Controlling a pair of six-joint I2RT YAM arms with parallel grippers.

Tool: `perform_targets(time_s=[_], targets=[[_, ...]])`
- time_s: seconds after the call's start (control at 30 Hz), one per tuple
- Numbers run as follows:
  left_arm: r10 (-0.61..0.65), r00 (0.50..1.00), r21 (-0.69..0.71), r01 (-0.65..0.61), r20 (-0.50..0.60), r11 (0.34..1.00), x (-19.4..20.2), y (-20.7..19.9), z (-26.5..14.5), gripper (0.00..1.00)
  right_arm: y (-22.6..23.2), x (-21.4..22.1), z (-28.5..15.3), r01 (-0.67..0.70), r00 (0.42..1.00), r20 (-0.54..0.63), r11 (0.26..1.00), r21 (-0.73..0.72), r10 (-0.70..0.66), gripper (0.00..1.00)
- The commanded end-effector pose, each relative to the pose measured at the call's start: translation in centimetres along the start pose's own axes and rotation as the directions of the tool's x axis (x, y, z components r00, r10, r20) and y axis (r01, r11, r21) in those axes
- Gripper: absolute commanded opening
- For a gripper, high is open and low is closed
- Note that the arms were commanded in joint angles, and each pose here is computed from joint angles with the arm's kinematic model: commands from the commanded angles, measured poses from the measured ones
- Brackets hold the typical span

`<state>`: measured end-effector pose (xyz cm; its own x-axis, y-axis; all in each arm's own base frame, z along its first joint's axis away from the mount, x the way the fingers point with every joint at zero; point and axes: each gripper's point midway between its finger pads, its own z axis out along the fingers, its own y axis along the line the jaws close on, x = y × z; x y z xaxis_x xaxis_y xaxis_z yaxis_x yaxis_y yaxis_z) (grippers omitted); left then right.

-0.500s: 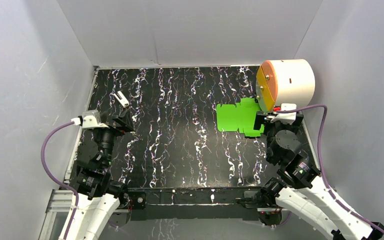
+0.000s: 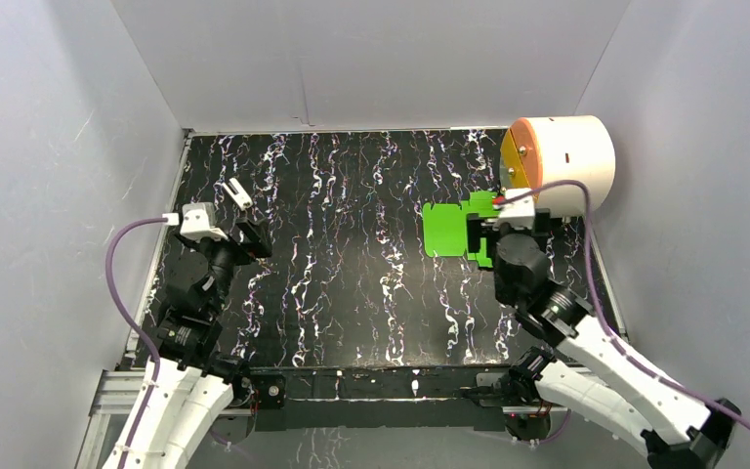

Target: Fold the paper box

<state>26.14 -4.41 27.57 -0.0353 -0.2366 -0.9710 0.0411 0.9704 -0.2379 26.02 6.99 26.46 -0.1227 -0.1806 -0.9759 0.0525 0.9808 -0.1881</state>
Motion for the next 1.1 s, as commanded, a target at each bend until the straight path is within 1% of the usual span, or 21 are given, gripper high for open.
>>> perform_targets(time_s=[0.0, 0.1, 0.23, 0.33, 0.43, 0.57, 0.73, 0.83, 1.07], targets=[[-0.005, 0.995, 0.067, 0.012, -0.103, 0.998, 1.8, -1.3, -0.2, 0.96, 3.7, -0.1, 1.3, -0.059, 0.996, -0.067, 0.994, -0.091, 0.053, 0.99], [0.019, 0.988, 0.124, 0.000, -0.155, 0.992, 3.8, -2.1, 0.1, 0.96, 6.4, 1.7, 2.6, -0.066, 0.992, -0.118, 0.989, -0.132, 0.050, 0.98], [0.031, 0.986, 0.148, -0.007, -0.162, 0.989, 4.5, -2.4, 0.5, 0.96, 9.5, 3.6, 5.0, -0.093, 0.986, -0.154, 0.977, -0.189, 0.064, 0.98], [0.031, 0.985, 0.126, -0.010, -0.170, 0.992, 5.0, -2.0, 0.6, 0.93, 10.8, 6.2, 7.9, -0.143, 0.970, -0.223, 0.965, -0.220, 0.093, 0.98], [0.034, 0.985, 0.132, -0.012, -0.167, 0.991, 5.0, -2.2, 0.4, 0.93, 11.9, 8.5, 10.7, -0.209, 0.943, -0.305, 0.948, -0.238, 0.132, 0.99], [0.039, 0.985, 0.134, -0.016, -0.167, 0.991, 5.1, -2.3, 0.5, 0.93, 13.6, 10.0, 13.8, -0.236, 0.932, -0.332, 0.939, -0.249, 0.146, 0.98], [0.046, 0.985, 0.137, -0.023, -0.168, 0.990, 5.3, -2.3, 0.5, 0.93, 14.9, 13.0, 17.2, -0.258, 0.909, -0.386, 0.938, -0.231, 0.155, 0.99], [0.050, 0.984, 0.136, -0.026, -0.170, 0.990, 5.4, -2.3, 0.5, 0.93, 15.6, 13.8, 18.1, -0.254, 0.907, -0.396, 0.937, -0.239, 0.144, 0.98], [0.058, 0.983, 0.139, -0.035, -0.172, 0.990, 5.6, -2.3, 0.5, 0.93, 16.7, 16.5, 18.2, -0.250, 0.884, -0.454, 0.934, -0.257, 0.111, 0.99]])
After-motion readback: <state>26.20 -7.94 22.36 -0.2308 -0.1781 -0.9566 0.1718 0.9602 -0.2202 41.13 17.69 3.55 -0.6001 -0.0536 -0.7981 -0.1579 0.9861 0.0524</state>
